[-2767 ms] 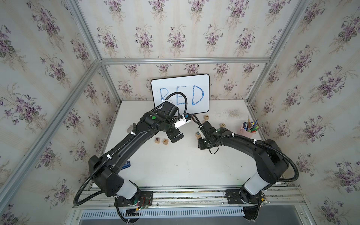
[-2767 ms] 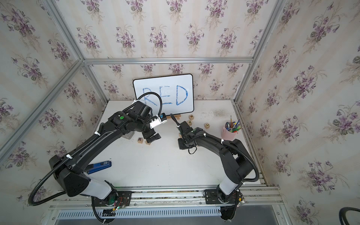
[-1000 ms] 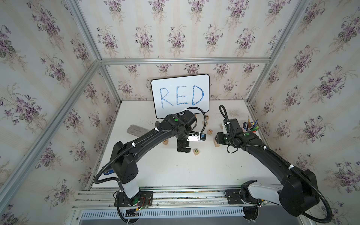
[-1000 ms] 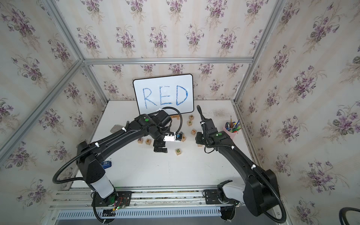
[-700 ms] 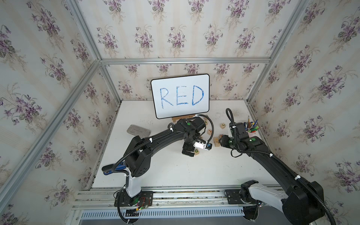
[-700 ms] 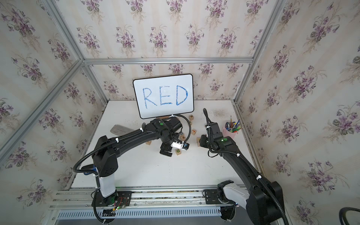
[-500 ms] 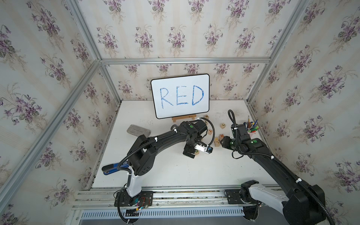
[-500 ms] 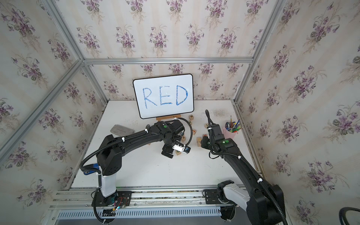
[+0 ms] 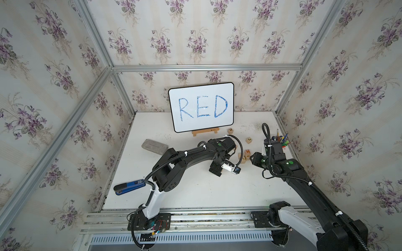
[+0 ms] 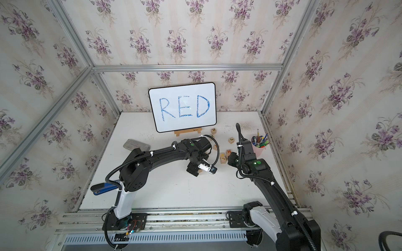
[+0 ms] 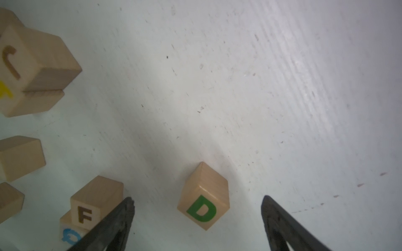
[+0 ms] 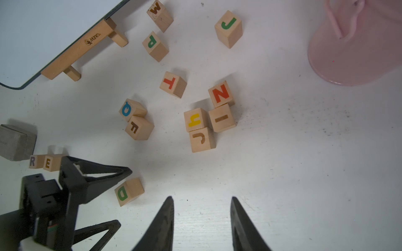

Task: Assemble the uppercase word "red" with letter blocks
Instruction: Pick up the letter block from the center of the board, then place the letter block at the center of the board, then adjust the letter block at the center of the board.

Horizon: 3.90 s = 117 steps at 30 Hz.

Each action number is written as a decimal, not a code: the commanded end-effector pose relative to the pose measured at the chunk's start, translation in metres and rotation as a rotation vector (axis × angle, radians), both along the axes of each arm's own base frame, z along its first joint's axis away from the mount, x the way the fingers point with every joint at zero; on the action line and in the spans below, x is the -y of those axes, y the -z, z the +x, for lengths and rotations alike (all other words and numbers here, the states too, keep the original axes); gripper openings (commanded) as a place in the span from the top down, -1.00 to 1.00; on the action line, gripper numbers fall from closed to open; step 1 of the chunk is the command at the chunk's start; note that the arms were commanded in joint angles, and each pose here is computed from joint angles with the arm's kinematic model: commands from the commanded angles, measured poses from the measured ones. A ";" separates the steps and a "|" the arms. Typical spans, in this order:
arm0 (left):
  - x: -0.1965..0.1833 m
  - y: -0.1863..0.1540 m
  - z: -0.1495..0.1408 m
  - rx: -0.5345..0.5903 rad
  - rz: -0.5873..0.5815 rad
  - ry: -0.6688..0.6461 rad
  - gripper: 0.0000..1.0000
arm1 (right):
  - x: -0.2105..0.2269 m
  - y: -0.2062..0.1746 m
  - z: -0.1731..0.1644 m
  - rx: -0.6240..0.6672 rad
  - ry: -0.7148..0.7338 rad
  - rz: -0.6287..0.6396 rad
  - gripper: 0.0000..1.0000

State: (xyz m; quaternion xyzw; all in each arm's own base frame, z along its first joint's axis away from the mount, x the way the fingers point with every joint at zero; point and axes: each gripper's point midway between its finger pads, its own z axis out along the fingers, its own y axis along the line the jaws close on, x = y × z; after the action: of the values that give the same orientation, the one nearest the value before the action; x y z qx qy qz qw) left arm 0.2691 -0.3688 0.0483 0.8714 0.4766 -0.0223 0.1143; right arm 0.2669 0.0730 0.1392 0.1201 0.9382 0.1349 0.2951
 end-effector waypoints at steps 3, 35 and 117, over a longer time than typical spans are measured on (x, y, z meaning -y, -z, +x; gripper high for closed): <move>-0.002 0.005 -0.001 0.004 0.014 0.048 -0.70 | 0.002 0.004 0.000 -0.007 0.001 -0.004 0.24; -0.015 0.029 0.000 0.017 0.096 0.109 0.21 | 0.000 0.006 0.002 0.001 -0.017 0.003 0.26; -0.120 -0.049 0.037 -0.058 -0.048 -0.711 -0.61 | -0.026 0.018 0.013 0.004 -0.084 0.121 0.24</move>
State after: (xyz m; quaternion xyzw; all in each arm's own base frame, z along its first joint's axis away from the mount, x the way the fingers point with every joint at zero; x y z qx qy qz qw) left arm 0.3081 -0.2548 0.1033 0.5501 0.8241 -0.0326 0.1308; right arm 0.2749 0.0954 0.1171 0.0966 0.9365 0.1937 0.2758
